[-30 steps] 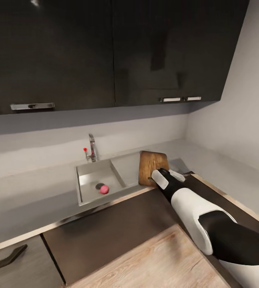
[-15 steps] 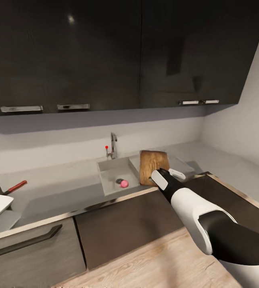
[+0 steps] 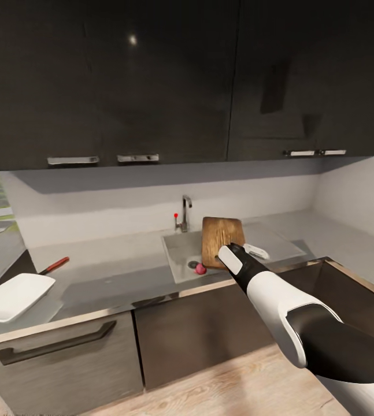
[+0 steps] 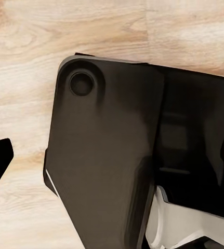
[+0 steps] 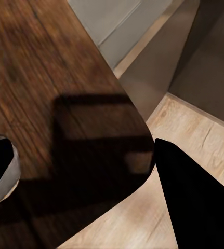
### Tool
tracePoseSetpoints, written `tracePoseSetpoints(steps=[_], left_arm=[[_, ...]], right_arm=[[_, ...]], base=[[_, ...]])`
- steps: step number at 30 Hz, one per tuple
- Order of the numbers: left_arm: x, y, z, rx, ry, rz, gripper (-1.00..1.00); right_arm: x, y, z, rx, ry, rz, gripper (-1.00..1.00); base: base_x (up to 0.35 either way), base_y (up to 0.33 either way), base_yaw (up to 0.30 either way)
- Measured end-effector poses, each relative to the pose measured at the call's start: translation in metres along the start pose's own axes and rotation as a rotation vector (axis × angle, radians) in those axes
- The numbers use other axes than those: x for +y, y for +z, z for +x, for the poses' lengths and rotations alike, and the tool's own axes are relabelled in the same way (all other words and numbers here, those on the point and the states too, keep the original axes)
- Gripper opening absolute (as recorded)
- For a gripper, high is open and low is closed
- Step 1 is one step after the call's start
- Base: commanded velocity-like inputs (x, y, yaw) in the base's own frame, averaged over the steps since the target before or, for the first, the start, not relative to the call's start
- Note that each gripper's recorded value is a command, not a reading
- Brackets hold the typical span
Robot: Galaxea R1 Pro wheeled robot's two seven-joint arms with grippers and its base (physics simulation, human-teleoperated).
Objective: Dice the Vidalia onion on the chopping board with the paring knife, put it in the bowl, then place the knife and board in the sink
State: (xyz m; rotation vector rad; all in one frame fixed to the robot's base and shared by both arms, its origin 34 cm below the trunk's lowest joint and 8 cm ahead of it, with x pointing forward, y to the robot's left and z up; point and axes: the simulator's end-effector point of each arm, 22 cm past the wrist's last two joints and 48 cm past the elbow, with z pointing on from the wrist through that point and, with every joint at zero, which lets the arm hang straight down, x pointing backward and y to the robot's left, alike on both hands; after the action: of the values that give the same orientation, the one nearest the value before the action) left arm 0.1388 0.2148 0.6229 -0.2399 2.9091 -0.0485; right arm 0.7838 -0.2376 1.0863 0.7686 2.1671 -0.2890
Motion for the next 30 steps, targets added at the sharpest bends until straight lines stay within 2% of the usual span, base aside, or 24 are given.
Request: tracePoseSetpoints(steps=[12,14,15,18,24,28,30], left_arm=[[-0.001,0.001,-0.006,-0.017,0.0,0.001,1.0],[-0.001,0.001,-0.006,-0.017,0.0,0.002,1.0],[-0.001,0.001,-0.006,-0.017,0.0,0.002,1.0],[-0.002,0.001,-0.007,-0.018,0.0,0.003,1.0],[-0.001,0.001,-0.009,-0.022,0.0,0.003,1.0],[-0.001,0.001,-0.009,-0.023,0.001,0.003,1.0],[0.0,0.001,-0.009,-0.024,0.003,0.003,1.0]], right_arm=[[0.0,-0.008,-0.006,-0.008,0.006,-0.012,-1.0],[0.006,-0.007,-0.003,0.0,0.006,-0.038,-1.0],[0.014,-0.005,0.004,0.018,0.008,-0.08,-1.0],[0.013,0.004,0.023,0.05,-0.027,-0.095,-1.0],[0.01,0.006,0.024,0.045,-0.054,-0.091,-1.0],[0.009,0.005,0.02,0.026,-0.158,-0.084,-1.0],[0.018,0.003,0.024,0.042,-0.215,-0.126,-1.0]], base=[[0.0,0.001,0.181],[0.0,0.0,0.249],[0.0,0.0,0.232],[0.0,0.0,0.078],[0.0,0.0,0.009],[0.0,0.0,0.0],[0.0,0.0,0.0]])
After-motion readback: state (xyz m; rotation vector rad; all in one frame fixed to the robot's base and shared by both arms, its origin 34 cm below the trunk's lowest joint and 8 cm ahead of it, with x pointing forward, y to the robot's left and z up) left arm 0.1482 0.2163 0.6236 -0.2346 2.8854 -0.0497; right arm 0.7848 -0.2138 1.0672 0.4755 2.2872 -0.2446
